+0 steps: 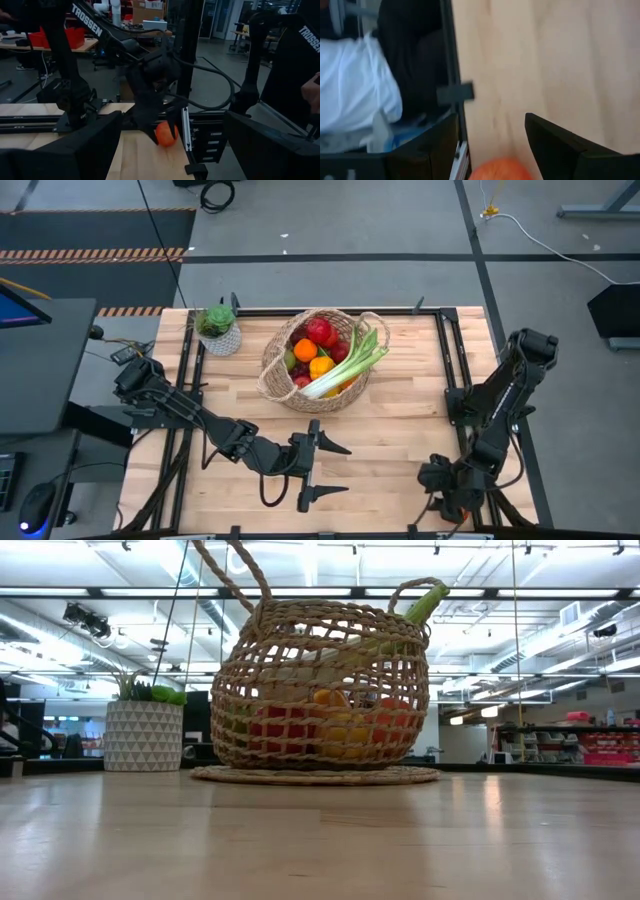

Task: Build produce basket
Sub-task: Put the apple into the basket

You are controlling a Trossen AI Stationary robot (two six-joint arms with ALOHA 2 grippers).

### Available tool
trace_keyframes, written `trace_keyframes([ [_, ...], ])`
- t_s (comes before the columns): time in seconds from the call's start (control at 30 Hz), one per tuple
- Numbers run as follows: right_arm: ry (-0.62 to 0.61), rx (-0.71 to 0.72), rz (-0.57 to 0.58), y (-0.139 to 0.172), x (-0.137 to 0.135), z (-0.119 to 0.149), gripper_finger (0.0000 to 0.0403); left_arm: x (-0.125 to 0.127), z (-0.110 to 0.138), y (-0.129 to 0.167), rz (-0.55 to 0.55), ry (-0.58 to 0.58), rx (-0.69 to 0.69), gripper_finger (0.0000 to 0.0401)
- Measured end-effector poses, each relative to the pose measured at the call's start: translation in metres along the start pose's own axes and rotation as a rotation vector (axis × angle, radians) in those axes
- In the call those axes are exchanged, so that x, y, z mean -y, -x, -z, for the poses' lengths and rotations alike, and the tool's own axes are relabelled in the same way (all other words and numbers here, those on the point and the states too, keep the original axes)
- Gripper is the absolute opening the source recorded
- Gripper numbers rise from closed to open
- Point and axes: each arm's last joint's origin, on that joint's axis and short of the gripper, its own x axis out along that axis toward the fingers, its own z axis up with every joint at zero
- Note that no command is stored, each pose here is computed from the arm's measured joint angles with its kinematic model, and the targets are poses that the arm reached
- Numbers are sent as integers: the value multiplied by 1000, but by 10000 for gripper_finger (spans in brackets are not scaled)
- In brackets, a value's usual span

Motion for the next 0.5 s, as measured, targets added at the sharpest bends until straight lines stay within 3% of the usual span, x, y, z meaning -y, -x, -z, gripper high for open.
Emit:
trace_keyframes([
  [0.27, 22, -64, 22, -7, 1, 6, 235, 0, 2, -2, -3, -1, -1, 354],
  [0.5, 12, -73, 27, -7, 2, 4, 235, -13, 21, -28, -33, -14, 45, 354],
])
